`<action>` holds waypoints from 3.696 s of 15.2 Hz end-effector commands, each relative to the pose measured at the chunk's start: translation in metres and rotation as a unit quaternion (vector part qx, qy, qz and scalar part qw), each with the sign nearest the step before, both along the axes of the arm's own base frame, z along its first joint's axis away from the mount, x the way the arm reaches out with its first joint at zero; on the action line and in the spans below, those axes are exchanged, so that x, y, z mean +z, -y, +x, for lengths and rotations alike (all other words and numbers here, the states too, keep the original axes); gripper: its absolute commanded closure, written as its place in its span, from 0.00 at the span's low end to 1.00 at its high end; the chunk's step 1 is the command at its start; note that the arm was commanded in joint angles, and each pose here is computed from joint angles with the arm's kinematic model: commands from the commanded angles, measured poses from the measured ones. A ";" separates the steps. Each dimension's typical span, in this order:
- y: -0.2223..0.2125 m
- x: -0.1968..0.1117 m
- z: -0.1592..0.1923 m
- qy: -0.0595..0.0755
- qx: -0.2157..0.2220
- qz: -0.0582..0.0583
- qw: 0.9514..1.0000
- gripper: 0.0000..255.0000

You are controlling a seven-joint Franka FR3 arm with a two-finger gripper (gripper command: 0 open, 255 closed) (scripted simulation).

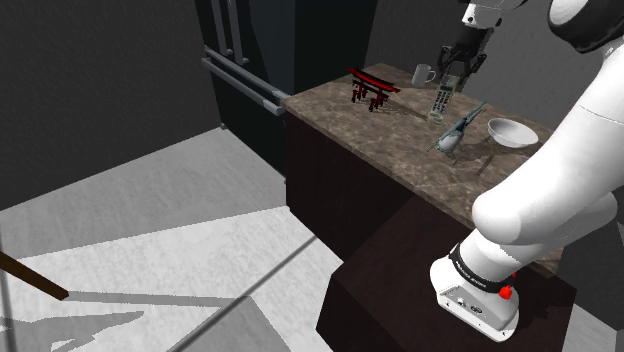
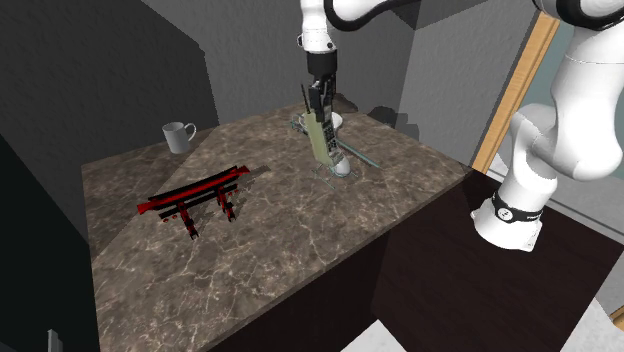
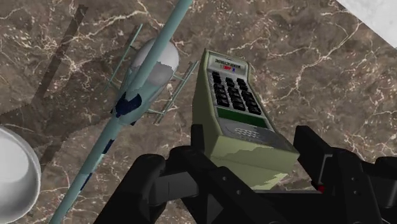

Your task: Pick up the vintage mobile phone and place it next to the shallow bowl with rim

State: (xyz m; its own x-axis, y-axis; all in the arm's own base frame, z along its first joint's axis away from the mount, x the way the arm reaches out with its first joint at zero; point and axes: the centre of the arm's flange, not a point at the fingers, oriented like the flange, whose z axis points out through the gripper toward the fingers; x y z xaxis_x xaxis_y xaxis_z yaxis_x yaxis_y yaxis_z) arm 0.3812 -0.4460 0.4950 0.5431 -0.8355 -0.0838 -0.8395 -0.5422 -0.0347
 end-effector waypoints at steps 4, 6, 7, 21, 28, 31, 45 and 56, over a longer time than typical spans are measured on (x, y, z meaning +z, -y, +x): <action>0.035 0.001 -0.053 0.000 0.001 0.000 1.000 1.00; 0.050 0.001 -0.075 0.000 0.001 0.000 1.000 1.00; 0.058 0.001 -0.086 0.000 0.001 0.000 1.000 1.00; 0.162 0.001 -0.238 0.000 0.001 0.000 1.000 1.00; 0.215 0.001 -0.314 0.000 0.001 0.000 1.000 1.00; 0.237 0.001 -0.347 0.000 0.001 0.000 1.000 1.00; 0.262 -0.057 -0.384 0.000 0.001 0.000 1.000 1.00; 0.262 -0.115 -0.384 0.000 0.001 0.000 1.000 1.00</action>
State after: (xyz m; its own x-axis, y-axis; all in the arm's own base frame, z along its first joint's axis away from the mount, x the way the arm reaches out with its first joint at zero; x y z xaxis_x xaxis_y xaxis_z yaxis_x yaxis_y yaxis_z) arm -0.0019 -0.7084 0.3857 0.5444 -0.8346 -0.0843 -0.8387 -0.5434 -0.0361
